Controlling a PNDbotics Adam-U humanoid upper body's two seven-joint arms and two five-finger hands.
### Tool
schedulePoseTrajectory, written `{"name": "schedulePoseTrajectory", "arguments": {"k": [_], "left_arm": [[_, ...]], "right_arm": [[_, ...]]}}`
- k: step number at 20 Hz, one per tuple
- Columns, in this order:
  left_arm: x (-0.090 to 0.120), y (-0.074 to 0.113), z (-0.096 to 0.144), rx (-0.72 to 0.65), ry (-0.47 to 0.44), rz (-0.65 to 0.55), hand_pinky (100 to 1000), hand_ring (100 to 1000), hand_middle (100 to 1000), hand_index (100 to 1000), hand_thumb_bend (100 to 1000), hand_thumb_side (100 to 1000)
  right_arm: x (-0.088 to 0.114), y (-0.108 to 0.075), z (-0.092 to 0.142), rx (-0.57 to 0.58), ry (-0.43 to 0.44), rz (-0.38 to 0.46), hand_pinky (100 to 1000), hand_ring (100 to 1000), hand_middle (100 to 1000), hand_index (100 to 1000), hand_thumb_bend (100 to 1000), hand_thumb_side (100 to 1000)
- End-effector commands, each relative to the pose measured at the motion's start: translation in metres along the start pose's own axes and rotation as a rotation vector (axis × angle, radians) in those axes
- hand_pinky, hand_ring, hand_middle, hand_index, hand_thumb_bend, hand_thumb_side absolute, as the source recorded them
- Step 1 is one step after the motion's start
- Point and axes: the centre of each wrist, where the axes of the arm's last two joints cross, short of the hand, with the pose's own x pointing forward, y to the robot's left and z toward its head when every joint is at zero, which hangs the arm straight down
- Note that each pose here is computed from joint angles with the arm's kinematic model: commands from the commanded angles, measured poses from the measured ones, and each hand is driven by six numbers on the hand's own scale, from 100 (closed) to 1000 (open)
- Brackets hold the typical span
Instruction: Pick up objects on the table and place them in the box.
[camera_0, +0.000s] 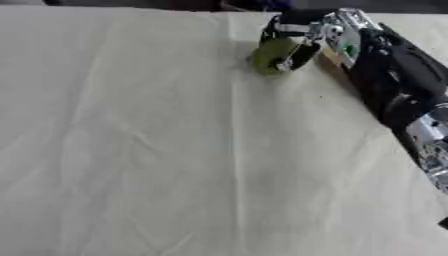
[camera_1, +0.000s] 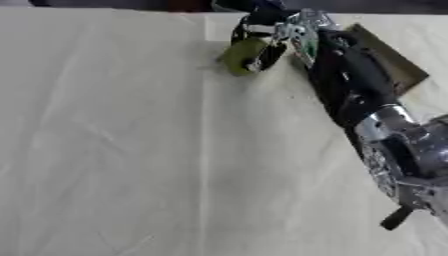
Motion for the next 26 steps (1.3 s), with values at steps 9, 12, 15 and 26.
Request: {"name": "schedulePoseTrajectory", "arguments": {"k": [9, 12, 15, 26], "left_arm": [[0.007, 0.004, -0.007, -0.01, -0.024, -0.021, 504, 579, 595, 712, 100, 312], [0.007, 0.004, -0.007, -0.01, -0.022, -0.025, 504, 579, 594, 711, 100, 313], [0.007, 0.005, -0.006, -0.01, -0.02, -0.03, 504, 578, 594, 711, 100, 313], [0.007, 0.009, -0.006, -0.002, -0.018, -0.051, 503, 577, 593, 710, 100, 314]], "right_arm": [[-0.014, -0.03, 0.025, -0.16, -0.042, 0.007, 486, 443, 369, 504, 100, 100], [-0.017, -0.049, 0.038, -0.221, -0.059, 0.039, 485, 442, 368, 504, 100, 100], [-0.021, -0.068, 0.057, -0.292, -0.069, 0.07, 486, 443, 370, 505, 100, 100], [-0.056, -0.079, 0.166, -0.441, 0.067, 0.094, 498, 451, 375, 509, 100, 100]]}}
